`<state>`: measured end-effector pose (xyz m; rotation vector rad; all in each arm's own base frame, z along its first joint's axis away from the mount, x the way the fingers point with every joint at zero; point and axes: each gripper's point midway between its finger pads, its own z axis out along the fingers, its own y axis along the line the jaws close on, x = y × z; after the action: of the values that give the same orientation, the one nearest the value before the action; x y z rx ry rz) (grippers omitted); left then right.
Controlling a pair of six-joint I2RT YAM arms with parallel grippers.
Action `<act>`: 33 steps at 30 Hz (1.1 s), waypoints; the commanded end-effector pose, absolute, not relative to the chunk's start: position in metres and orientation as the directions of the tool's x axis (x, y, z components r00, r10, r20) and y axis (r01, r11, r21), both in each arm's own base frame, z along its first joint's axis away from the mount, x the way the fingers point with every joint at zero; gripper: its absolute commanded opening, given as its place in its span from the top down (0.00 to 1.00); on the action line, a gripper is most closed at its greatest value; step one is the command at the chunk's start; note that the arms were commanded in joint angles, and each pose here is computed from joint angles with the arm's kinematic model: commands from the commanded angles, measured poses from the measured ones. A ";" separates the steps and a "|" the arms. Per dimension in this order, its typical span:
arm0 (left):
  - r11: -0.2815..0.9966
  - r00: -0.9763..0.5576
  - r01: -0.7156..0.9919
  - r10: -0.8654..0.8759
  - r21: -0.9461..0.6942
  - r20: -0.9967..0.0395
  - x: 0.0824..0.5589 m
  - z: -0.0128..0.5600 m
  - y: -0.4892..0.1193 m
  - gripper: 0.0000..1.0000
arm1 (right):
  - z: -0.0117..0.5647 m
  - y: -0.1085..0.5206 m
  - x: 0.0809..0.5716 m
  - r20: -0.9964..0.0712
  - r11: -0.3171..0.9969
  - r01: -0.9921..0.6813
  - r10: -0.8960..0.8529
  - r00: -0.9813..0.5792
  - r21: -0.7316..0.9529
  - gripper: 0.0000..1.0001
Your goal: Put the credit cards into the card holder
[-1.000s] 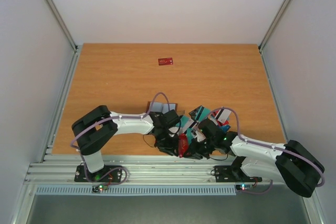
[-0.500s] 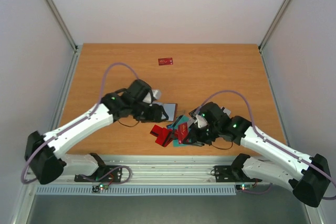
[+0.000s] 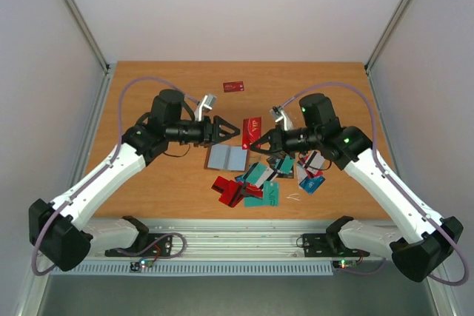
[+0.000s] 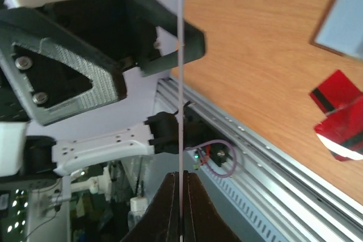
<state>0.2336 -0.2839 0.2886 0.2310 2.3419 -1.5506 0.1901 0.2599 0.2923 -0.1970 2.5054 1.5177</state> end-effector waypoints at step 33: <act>-0.009 -0.914 0.402 -0.059 -0.915 -0.401 0.244 0.354 -0.311 1.00 | 0.382 0.260 0.224 -0.326 0.210 -0.332 -0.060 -0.943 0.920 0.77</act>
<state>0.2401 -0.3091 0.3558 0.3329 1.9863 -1.9901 0.2338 0.2582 0.3674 -0.2899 2.3053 1.7363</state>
